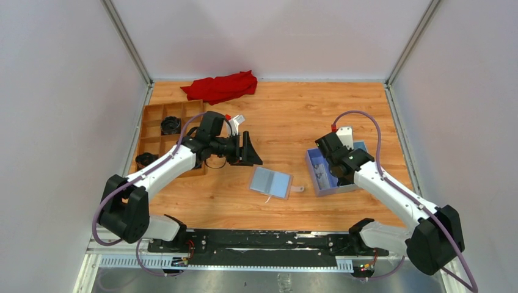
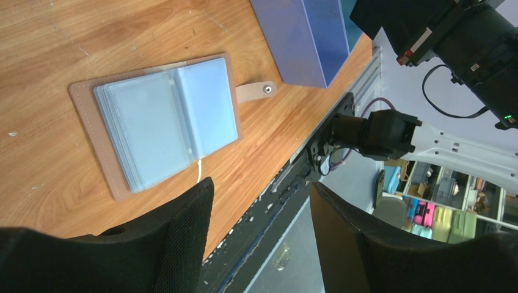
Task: Take the credit cards out of the card holder
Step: Place the credit card in the storage box.
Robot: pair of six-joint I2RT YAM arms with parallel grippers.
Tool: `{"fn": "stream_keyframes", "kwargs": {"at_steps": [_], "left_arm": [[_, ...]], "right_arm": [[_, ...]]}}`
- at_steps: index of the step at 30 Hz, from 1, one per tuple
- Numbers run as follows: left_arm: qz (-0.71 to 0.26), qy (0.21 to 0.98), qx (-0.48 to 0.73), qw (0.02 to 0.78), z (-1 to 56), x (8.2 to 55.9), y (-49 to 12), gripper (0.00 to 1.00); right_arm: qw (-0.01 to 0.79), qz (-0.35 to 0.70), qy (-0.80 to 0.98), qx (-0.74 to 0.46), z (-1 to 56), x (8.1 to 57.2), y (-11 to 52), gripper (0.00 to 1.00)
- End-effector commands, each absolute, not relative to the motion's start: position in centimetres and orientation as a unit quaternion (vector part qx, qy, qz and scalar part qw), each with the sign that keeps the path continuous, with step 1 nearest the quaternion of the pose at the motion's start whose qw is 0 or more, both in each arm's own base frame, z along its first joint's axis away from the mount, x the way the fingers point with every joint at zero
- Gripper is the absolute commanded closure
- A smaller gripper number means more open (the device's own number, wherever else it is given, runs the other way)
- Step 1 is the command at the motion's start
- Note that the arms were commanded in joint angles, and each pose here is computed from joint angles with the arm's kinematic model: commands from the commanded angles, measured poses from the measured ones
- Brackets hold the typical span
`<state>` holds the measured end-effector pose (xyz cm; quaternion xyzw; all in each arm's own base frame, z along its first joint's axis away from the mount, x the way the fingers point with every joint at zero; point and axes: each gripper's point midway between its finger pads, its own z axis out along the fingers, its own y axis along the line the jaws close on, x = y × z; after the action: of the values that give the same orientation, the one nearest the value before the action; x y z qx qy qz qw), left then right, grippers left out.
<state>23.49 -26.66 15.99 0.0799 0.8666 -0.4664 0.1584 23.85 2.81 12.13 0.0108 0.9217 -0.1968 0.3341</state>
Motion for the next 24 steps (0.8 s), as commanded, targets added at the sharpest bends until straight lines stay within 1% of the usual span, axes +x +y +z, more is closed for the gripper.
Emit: {"fn": "stream_keyframes", "kwargs": {"at_steps": [1,17,21,24], "left_arm": [[-0.469,0.867,0.081,0.149,15.5,23.3,-26.6,0.37],[-0.465,0.868,0.081,0.152,15.7,23.1,-26.4,0.38],[-0.467,0.867,0.080,0.152,15.8,23.1,-26.4,0.37],[-0.467,0.867,0.079,0.153,15.9,23.1,-26.4,0.37]], "right_arm": [[0.315,-0.199,0.928,0.005,11.2,22.9,3.2,1.00],[0.279,-0.252,0.927,0.023,8.1,22.3,2.0,1.00],[0.263,-0.248,0.932,0.017,7.6,22.5,2.5,0.93],[0.253,-0.232,0.939,0.008,7.4,22.6,3.2,0.92]]}}
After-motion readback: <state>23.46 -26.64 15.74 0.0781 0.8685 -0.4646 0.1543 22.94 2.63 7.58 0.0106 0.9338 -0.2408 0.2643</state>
